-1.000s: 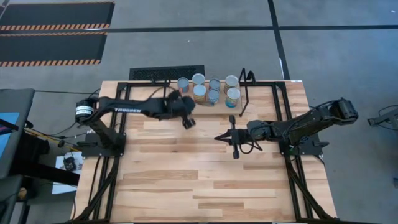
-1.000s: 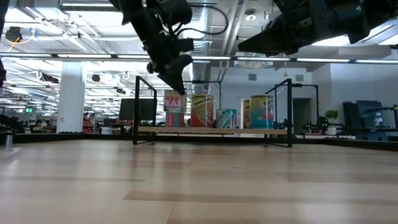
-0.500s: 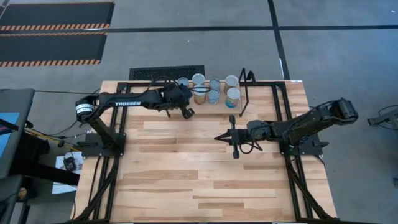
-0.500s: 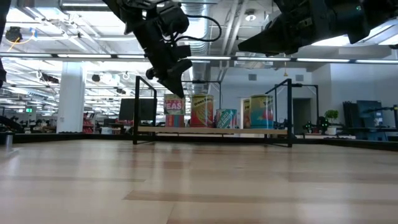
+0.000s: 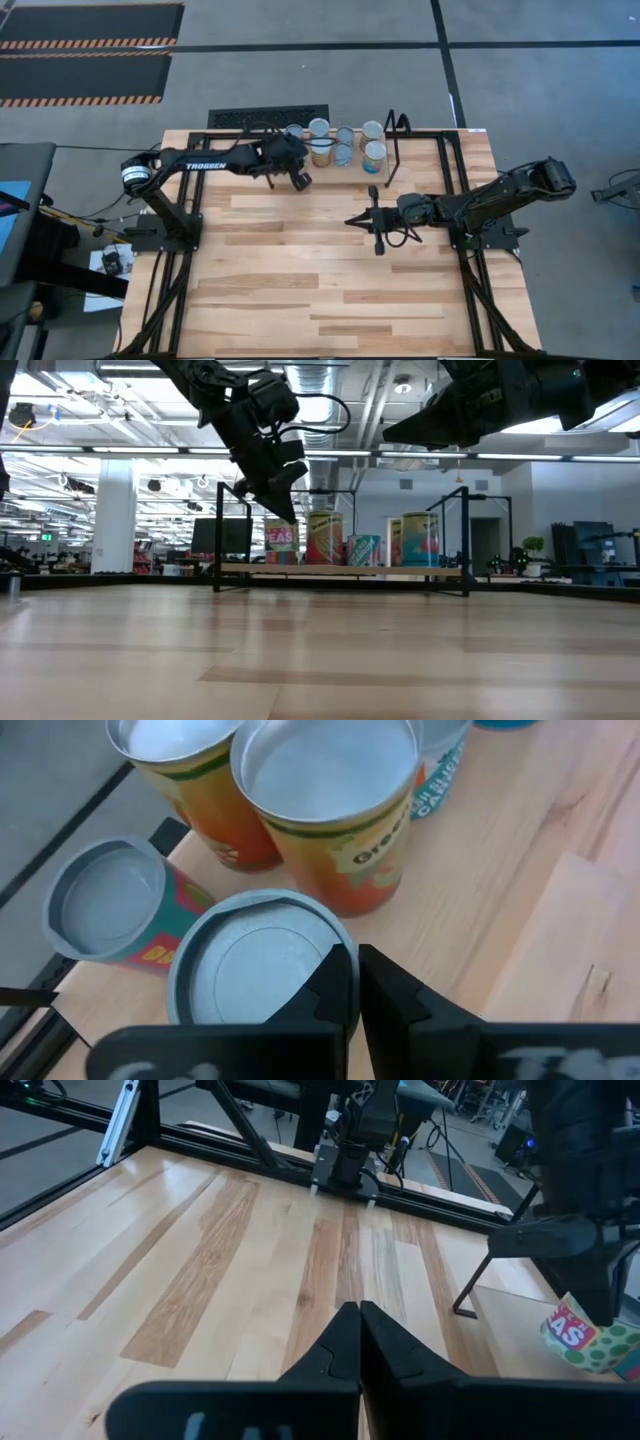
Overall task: Pick and place cans onto a shelf
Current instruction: Put the light green can on the shelf aligned with the blue can
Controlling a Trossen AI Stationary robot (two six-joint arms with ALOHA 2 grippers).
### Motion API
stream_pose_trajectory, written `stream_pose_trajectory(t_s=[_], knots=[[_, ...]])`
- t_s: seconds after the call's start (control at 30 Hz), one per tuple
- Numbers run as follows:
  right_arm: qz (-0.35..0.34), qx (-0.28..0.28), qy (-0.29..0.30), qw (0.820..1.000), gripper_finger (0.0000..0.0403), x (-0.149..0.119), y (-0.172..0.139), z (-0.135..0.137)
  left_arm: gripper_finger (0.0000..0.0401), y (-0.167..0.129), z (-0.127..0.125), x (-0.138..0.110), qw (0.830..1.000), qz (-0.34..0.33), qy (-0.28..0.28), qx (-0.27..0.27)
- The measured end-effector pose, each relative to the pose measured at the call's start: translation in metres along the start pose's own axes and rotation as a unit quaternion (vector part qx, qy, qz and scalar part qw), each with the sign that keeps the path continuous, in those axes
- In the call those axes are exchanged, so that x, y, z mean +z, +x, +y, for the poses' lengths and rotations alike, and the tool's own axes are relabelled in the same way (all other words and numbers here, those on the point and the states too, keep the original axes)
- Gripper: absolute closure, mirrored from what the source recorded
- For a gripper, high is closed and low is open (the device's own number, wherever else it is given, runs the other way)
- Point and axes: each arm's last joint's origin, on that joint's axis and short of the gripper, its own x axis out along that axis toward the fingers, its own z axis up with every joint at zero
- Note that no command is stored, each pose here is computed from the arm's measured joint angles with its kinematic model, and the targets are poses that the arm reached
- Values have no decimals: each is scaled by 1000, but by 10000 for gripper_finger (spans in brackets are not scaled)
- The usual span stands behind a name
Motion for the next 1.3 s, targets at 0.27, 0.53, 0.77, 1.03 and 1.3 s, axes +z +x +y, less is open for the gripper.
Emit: stream_pose_trajectory(t_s=[0.27, 0.53, 0.77, 1.03, 1.3], knots=[[0, 0, 0, 1000, 390, 0, 0, 0, 401, 4, 15, 1, 1000, 2, -23, -10], [-3, -1, 0, 1000, 389, 1, 0, 0, 401, 4, 16, 1, 1000, 4, -26, -8], [-3, -1, 0, 1000, 388, 1, 0, 0, 401, 1, 15, 8, 1000, -5, -22, -18], [-3, -1, 0, 1000, 391, 1, 0, 0, 401, -4, 13, 5, 995, 37, 74, -51], [-3, -1, 0, 1000, 389, 1, 0, 0, 401, -4, 16, 0, 981, 58, 169, -69]])
